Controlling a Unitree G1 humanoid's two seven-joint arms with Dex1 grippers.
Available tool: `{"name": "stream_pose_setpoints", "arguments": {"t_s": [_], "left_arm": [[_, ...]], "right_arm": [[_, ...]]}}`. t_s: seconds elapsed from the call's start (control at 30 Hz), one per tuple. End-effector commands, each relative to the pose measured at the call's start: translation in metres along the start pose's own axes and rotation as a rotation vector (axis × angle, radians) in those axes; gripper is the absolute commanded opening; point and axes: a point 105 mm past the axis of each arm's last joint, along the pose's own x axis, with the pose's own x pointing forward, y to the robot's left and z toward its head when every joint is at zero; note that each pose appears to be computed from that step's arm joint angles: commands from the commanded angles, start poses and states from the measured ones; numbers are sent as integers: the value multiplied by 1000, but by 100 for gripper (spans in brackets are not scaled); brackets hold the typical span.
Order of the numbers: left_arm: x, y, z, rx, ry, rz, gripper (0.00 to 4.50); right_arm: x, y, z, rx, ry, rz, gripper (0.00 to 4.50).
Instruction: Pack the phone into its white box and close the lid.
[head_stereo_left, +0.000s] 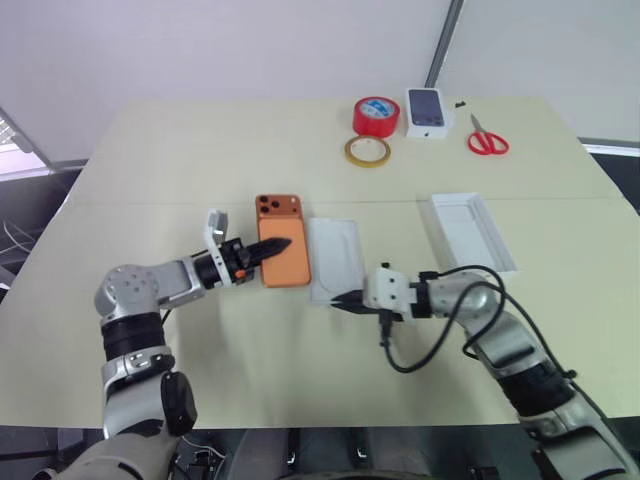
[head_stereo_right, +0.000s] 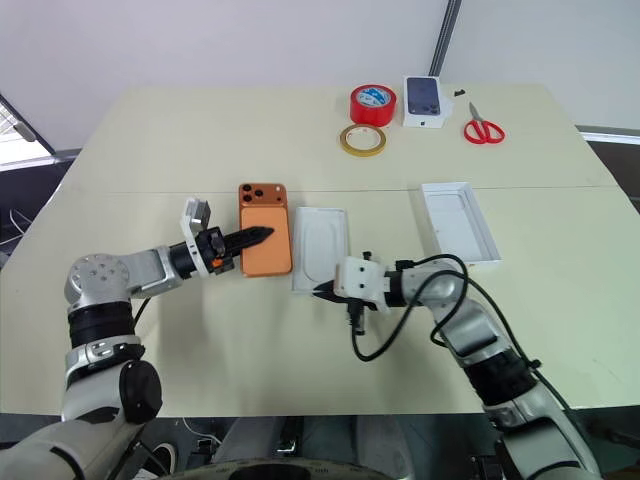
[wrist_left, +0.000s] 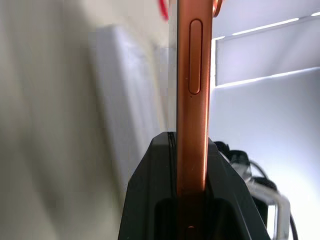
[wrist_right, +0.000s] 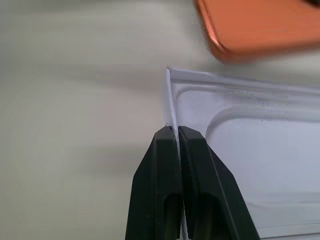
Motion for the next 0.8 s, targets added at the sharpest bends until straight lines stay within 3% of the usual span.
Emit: {"name": "stream_pose_setpoints", "arguments": {"t_s": [0.03,0.1,0.33,0.43,0.57,0.7,0.77,0.8], "left_arm": [[6,-20,10,34,-20,-78,0],[9,-19,8,37,-14,-70,0],[16,-8,-3,32,14,-46,0],[21,-6,-9,35,37,-51,0],[31,-3,-14,34,52,-51,0],[37,1,-19,30,72,-45,0],[40,5,-23,31,89,-28,100],[41,5,-25,36,97,-29,127]], "right_arm": [[7,-7,2,21,-14,-29,7],[9,-5,2,56,-32,-14,7],[-11,2,17,101,-100,5,348],[-39,-2,17,177,-126,-31,348],[-73,-17,-7,186,-27,-144,348],[-86,-30,-15,176,12,-215,348],[-83,-31,-13,172,2,-225,354],[-81,-31,-12,168,-3,-226,354]]}}
